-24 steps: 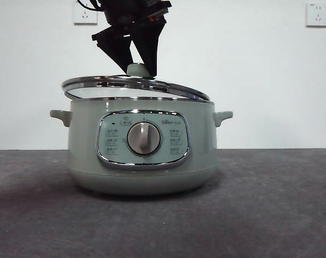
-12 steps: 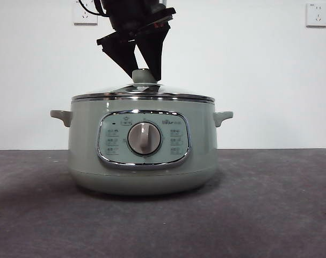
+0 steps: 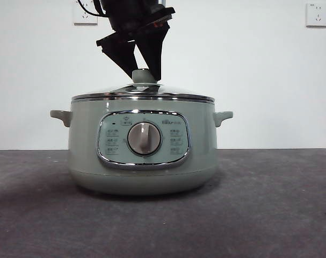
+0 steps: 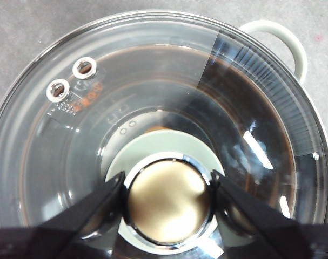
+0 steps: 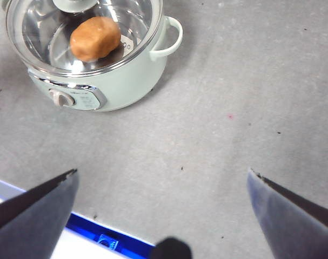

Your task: Pick up the potato,open the lid,put the potato in the pot,close the lid

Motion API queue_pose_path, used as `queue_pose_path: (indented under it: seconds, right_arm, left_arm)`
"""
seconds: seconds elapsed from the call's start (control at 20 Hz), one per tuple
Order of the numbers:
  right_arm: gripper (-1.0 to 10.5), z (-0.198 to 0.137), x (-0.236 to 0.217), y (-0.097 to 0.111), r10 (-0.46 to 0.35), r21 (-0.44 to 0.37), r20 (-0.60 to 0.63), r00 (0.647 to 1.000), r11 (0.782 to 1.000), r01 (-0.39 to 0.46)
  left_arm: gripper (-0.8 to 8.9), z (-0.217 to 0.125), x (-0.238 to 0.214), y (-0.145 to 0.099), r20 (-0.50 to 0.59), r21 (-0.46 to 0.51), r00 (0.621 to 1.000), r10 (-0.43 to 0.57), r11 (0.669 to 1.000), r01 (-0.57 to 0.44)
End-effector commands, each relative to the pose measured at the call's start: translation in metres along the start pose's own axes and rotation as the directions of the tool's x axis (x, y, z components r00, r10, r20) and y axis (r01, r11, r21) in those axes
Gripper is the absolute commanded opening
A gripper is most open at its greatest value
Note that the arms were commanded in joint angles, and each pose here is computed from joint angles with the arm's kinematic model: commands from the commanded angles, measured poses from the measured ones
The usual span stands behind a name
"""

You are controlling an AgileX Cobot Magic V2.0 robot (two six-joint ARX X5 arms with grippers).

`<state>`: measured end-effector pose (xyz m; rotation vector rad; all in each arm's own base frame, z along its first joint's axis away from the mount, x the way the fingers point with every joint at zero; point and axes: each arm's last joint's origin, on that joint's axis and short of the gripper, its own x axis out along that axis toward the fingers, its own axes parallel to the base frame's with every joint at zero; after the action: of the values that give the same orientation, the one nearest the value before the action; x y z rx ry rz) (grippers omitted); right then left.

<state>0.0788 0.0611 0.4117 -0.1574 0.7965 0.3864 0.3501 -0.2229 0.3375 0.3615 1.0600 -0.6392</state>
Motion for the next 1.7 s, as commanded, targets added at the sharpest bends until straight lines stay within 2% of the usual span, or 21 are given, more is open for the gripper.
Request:
queue_pose_path:
  seconds: [0.05,0.25,0.5,0.75,1.0,1.05,1.1,1.15,1.2,1.25,1.35,1.5,1.7]
  right_arm:
    - [7.2,-0.003,0.002,-0.001,-0.03,-0.017,-0.022,0.999,0.999,0.03]
    - [7.2,-0.003,0.002,-0.001,-0.031,-0.018,-0.021,0.999,0.999,0.031]
    - [7.2,-0.003,0.002,-0.001,-0.031,-0.012,-0.021,0.999,0.999,0.031]
    - [7.2,-0.002,0.003,0.0,-0.033,0.027,-0.028,0.999,0.999,0.033]
    - [7.2,-0.001,0.004,0.0,-0.032,0.026,-0.032,0.999,0.999,0.033]
    - [7.2,-0.001,0.004,0.0,-0.033,0.025,-0.032,0.999,0.999,0.034]
    - [7.2,-0.001,0.004,0.0,-0.032,0.025,-0.032,0.999,0.999,0.033]
    - [7.1,-0.001,0.004,0.0,-0.03,0.025,-0.032,0.999,0.999,0.031]
    - [5.6,-0.002,0.004,0.001,-0.014,0.018,-0.037,0.999,1.0,0.015]
    - [0.7,-0.002,0.004,0.002,0.021,0.008,-0.045,0.999,1.0,-0.02]
    - [-0.3,-0.002,0.004,0.002,0.02,-0.011,-0.045,0.999,1.0,-0.021]
    - [-0.1,-0.002,0.004,0.001,0.019,-0.011,-0.044,0.999,1.0,-0.019]
    - [0.0,-0.002,0.004,0.001,0.017,-0.01,-0.042,0.999,1.0,-0.017]
  left_arm:
    - [7.6,-0.001,0.016,0.008,-0.022,-0.066,0.999,-0.023,0.998,0.022]
    - [7.63,-0.001,-0.012,0.005,0.045,-0.058,0.999,-0.012,0.998,0.014]
    - [7.63,-0.015,-0.08,-0.003,0.171,-0.051,0.985,0.004,0.999,0.004]
    - [7.51,-0.051,-0.152,-0.02,0.221,-0.06,0.975,0.001,0.998,0.012]
    - [7.45,-0.081,-0.208,-0.039,0.358,-0.03,0.933,-0.023,0.999,0.037]
    - [6.48,-0.087,-0.218,-0.043,0.382,-0.017,0.924,-0.033,0.999,0.042]
    - [4.55,-0.092,-0.225,-0.046,0.398,-0.004,0.916,-0.041,0.999,0.047]
    - [2.06,-0.097,-0.233,-0.051,0.417,0.014,0.907,-0.054,0.998,0.053]
    - [0.13,-0.102,-0.238,-0.054,0.43,0.029,0.9,-0.066,0.998,0.059]
    - [-0.06,-0.107,-0.245,-0.059,0.446,0.046,0.891,-0.081,0.997,0.068]
    - [-0.08,-0.116,-0.255,-0.065,0.468,0.076,0.877,-0.11,0.994,0.085]
    - [-0.09,-0.134,-0.263,-0.075,0.473,0.115,0.866,-0.16,0.986,0.12]
    - [-0.02,-0.167,-0.246,-0.082,0.387,0.15,0.901,-0.194,0.978,0.146]
